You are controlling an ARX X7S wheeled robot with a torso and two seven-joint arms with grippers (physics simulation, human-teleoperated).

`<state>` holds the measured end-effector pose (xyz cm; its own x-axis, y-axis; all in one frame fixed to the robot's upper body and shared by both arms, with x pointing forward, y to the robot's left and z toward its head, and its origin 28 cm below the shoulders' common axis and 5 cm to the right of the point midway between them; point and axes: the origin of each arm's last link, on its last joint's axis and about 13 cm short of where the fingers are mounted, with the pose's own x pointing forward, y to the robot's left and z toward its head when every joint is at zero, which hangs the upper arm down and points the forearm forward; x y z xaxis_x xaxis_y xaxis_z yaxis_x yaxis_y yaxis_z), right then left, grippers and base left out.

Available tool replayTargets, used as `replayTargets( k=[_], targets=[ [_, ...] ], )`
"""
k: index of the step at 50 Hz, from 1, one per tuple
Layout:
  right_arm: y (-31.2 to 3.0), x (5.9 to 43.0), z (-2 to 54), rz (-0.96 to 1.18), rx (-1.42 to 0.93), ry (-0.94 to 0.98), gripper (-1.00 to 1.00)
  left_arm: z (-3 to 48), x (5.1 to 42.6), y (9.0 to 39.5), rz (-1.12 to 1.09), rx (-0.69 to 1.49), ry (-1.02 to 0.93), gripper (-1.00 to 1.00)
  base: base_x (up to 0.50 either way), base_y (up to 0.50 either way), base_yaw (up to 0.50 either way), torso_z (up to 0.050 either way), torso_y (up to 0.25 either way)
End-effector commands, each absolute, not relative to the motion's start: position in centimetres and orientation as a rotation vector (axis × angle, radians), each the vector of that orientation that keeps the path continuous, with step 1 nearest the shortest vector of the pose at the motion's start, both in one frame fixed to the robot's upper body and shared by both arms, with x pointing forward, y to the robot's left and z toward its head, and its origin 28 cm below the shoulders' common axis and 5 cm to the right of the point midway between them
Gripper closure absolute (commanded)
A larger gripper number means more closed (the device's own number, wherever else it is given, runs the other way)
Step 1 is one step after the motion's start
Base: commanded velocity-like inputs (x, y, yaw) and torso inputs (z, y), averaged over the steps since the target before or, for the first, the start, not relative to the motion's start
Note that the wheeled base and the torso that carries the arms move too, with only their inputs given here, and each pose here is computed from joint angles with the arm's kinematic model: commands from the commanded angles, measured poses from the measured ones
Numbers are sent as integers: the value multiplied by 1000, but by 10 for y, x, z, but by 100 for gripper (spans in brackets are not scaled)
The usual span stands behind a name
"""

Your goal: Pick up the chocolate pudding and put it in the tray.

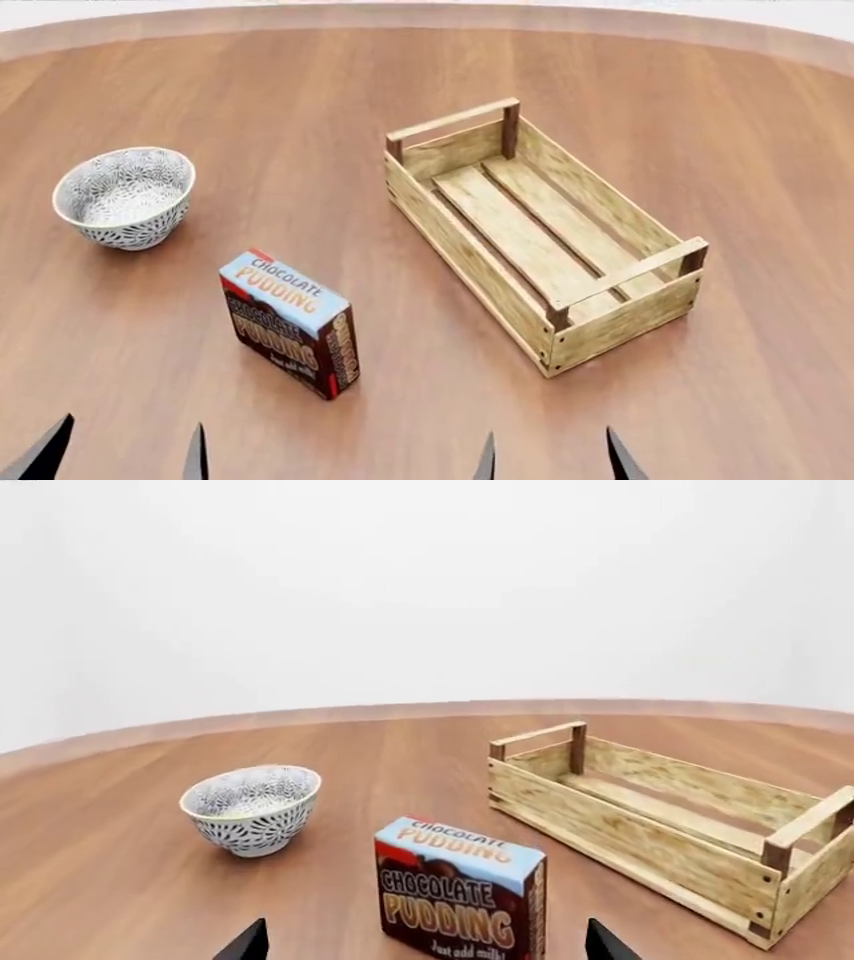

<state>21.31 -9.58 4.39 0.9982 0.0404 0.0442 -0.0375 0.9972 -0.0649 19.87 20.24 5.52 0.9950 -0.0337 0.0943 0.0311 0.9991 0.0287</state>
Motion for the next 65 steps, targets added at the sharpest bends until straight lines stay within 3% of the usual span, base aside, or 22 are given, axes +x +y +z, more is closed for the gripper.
replayTargets(
  k=[1,51,65],
  targets=[
    [-94,215,47,43,-60,-52,-100,60,196,200,-44,29,-103,-100,289,47,0,0,0],
    [-95,214,51,34,-55,-79,-100,65,194,199,-57,34,-120,-100,287,41,0,0,0],
    [-101,163,42,332,-54,-26,-100,69,192,198,-67,25,-130,-100,0,0,0,0,0]
  ],
)
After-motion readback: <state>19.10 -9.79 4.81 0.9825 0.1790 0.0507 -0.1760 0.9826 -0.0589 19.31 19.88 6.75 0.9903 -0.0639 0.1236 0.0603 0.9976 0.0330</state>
